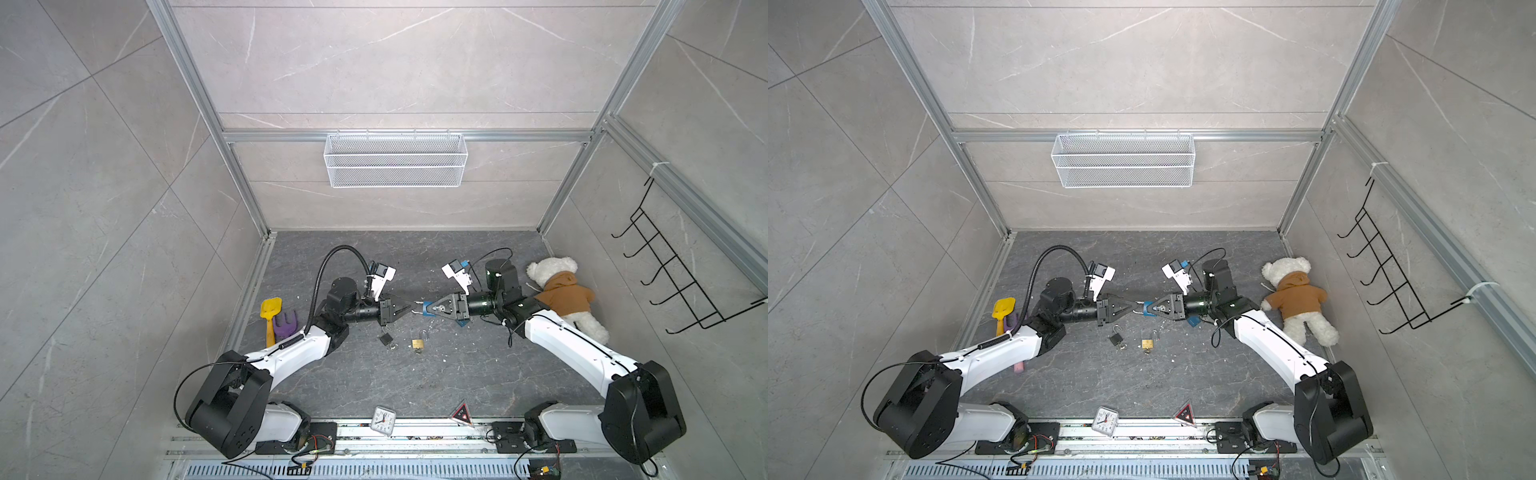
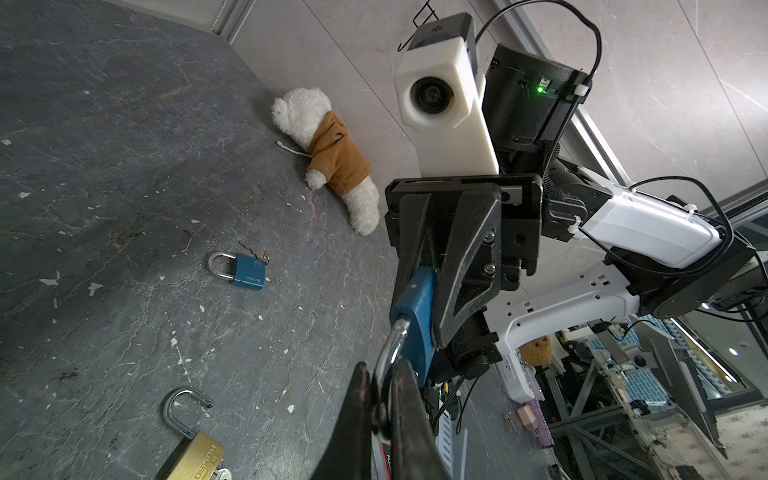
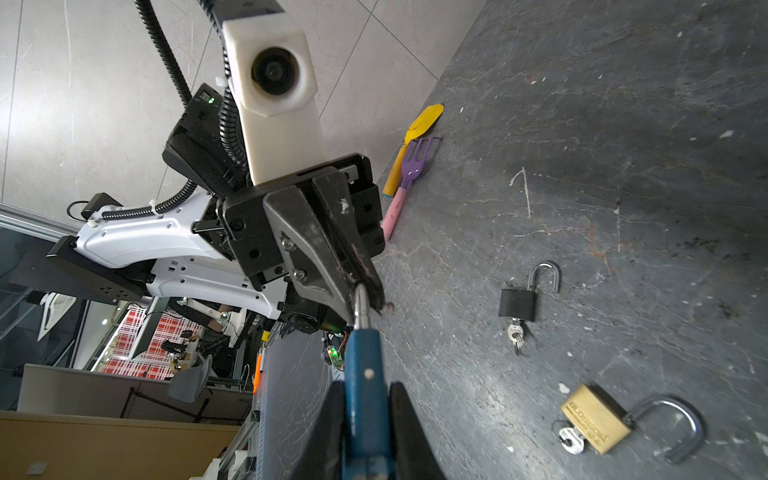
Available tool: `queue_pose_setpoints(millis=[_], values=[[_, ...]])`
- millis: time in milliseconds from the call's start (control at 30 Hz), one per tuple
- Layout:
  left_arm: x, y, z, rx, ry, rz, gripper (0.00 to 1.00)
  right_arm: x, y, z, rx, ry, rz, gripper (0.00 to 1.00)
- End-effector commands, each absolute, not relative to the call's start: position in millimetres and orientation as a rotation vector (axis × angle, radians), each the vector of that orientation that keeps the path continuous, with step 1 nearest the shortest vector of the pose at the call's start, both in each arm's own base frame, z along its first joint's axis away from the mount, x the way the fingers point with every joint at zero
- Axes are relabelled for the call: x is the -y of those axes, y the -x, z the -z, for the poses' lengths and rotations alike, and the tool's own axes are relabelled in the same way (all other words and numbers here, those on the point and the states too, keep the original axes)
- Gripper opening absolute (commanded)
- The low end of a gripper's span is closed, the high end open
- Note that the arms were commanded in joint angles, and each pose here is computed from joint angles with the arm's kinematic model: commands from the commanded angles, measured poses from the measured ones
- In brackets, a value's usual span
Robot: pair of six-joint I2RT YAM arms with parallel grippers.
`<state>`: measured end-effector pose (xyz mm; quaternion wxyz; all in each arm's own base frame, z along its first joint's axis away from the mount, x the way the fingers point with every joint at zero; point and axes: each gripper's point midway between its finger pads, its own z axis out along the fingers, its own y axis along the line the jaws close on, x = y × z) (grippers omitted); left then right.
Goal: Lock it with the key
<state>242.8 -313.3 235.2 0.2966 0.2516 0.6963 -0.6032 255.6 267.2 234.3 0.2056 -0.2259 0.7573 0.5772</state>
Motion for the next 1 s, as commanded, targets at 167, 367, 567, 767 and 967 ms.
queue_pose_setpoints(millis=[167,367,567,767,967], values=[[338,-199,-267,-1.687,-0.908,1.727,0.0,-276,-272,-233,-2.07,0.615,-1.556,0.0],[338,-198,-268,-1.684,-0.911,1.728,0.0,-277,-271,-230,-2.076,0.615,-1.555,0.0],[339,-198,-269,-1.682,-0.914,1.73,0.0,-281,-272,-228,-2.079,0.618,-1.56,0.0],[340,-198,-268,-1.684,-0.916,1.732,0.0,-285,-272,-225,-2.082,0.623,-1.564,0.0],[341,-197,-269,-1.68,-0.919,1.734,0.0,-288,-273,-223,-2.084,0.624,-1.567,0.0]])
